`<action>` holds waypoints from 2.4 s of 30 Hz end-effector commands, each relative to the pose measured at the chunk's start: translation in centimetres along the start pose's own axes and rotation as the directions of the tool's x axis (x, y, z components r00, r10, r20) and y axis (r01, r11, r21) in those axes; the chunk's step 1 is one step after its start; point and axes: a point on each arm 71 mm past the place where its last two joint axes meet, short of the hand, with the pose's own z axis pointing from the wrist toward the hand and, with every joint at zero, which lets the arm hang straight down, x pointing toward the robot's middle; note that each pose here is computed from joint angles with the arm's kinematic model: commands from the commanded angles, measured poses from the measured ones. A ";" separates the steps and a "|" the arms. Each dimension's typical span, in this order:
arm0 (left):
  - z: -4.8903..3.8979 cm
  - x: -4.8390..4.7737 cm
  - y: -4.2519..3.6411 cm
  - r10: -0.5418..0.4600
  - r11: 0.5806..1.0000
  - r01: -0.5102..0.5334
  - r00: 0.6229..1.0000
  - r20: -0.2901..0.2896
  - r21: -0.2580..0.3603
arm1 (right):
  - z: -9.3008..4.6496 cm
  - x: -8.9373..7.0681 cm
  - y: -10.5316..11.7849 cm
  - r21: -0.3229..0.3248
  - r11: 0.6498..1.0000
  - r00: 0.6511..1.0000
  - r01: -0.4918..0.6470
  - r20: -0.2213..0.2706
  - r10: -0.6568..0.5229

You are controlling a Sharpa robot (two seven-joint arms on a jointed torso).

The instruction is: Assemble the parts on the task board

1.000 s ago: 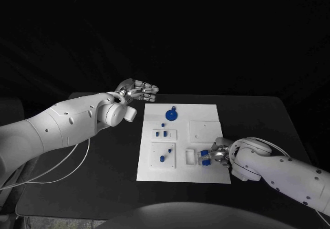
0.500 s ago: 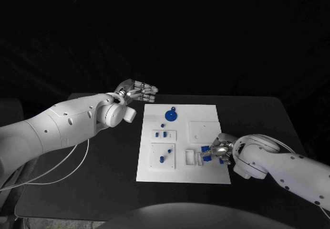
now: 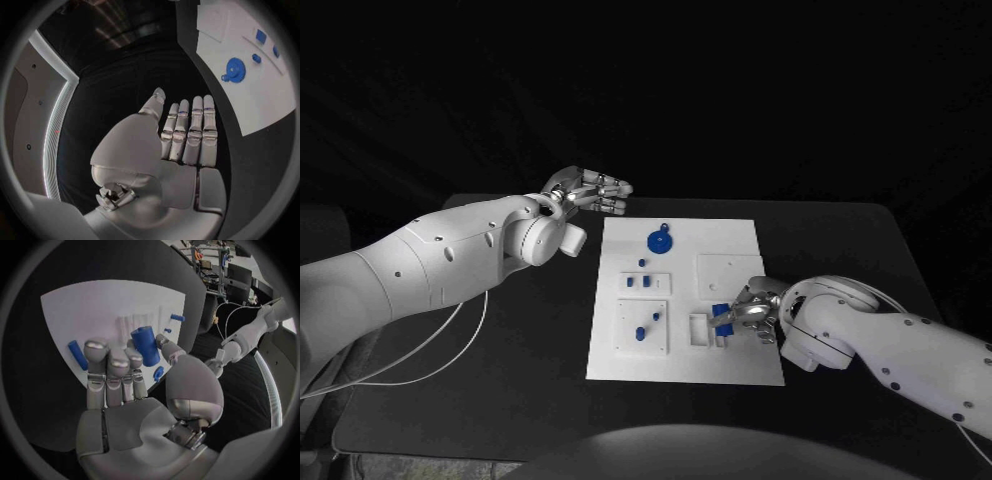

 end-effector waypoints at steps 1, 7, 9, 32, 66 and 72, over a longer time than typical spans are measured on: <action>0.06 0.31 -0.11 -0.006 1.000 0.006 1.000 -0.018 0.005 | 0.2 0.6 0.2 0.009 1.000 0.999 0.023 -0.039 -0.022; 0.08 0.37 -0.10 -0.006 1.000 0.006 1.000 -0.021 0.003 | 0.9 1.2 0.7 0.010 0.998 0.998 0.064 -0.009 -0.064; 0.09 0.39 -0.10 -0.006 1.000 0.006 1.000 -0.022 0.003 | 1.0 1.3 0.9 0.010 0.997 0.997 0.074 -0.003 -0.074; 0.09 0.46 -0.08 -0.007 1.000 0.007 1.000 -0.028 0.000 | 1.9 2.2 1.4 0.007 0.993 0.993 0.116 0.006 -0.116; 0.07 0.41 -0.03 -0.007 1.000 0.007 1.000 -0.030 -0.005 | 1.7 2.5 2.0 -0.016 0.996 0.996 0.091 0.014 -0.091; 0.06 0.41 -0.01 -0.007 1.000 0.007 0.999 -0.032 -0.007 | 1.6 2.5 2.1 -0.020 0.996 0.996 0.090 0.014 -0.090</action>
